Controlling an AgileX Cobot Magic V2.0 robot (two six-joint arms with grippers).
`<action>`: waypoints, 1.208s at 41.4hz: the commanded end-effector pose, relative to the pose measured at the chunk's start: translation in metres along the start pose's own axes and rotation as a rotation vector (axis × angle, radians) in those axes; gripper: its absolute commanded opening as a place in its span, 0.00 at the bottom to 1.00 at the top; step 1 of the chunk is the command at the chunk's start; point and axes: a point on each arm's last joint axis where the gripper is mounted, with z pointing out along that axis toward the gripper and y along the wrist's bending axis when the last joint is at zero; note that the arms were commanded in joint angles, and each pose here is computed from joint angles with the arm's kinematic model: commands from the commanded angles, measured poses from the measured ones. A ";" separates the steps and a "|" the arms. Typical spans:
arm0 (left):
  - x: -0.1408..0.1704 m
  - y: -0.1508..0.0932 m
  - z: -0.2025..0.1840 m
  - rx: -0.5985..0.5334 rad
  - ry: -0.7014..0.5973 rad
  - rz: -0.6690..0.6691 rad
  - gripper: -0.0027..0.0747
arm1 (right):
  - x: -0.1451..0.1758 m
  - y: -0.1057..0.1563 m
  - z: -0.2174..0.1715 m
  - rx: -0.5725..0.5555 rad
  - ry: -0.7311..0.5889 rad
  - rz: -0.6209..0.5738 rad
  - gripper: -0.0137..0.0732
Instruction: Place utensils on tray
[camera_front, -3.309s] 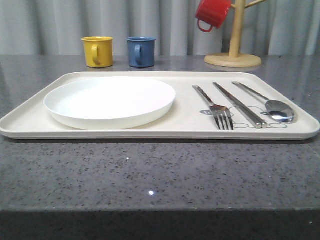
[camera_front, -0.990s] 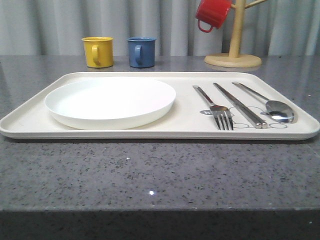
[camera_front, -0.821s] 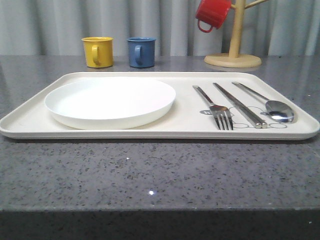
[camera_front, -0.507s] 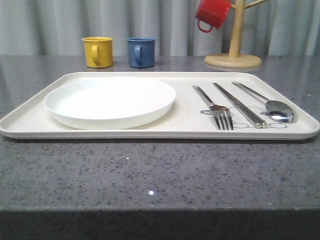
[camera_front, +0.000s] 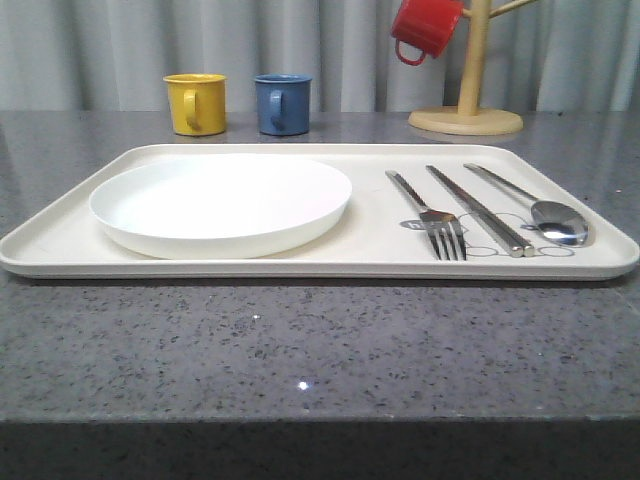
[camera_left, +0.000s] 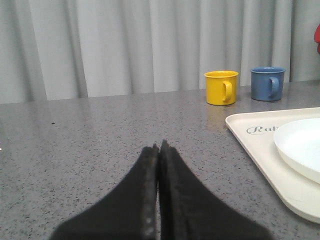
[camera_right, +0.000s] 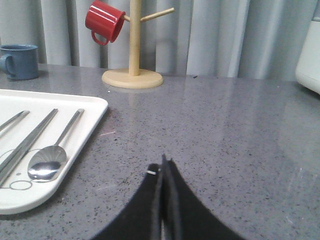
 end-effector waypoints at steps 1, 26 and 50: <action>-0.009 0.001 -0.002 -0.009 -0.102 -0.008 0.01 | -0.009 -0.001 -0.002 0.008 -0.107 -0.017 0.08; -0.009 0.001 -0.002 -0.009 -0.102 -0.008 0.01 | -0.011 0.000 -0.002 -0.001 -0.125 0.104 0.08; -0.009 0.001 -0.002 -0.009 -0.102 -0.008 0.01 | -0.011 0.000 -0.002 -0.001 -0.125 0.105 0.08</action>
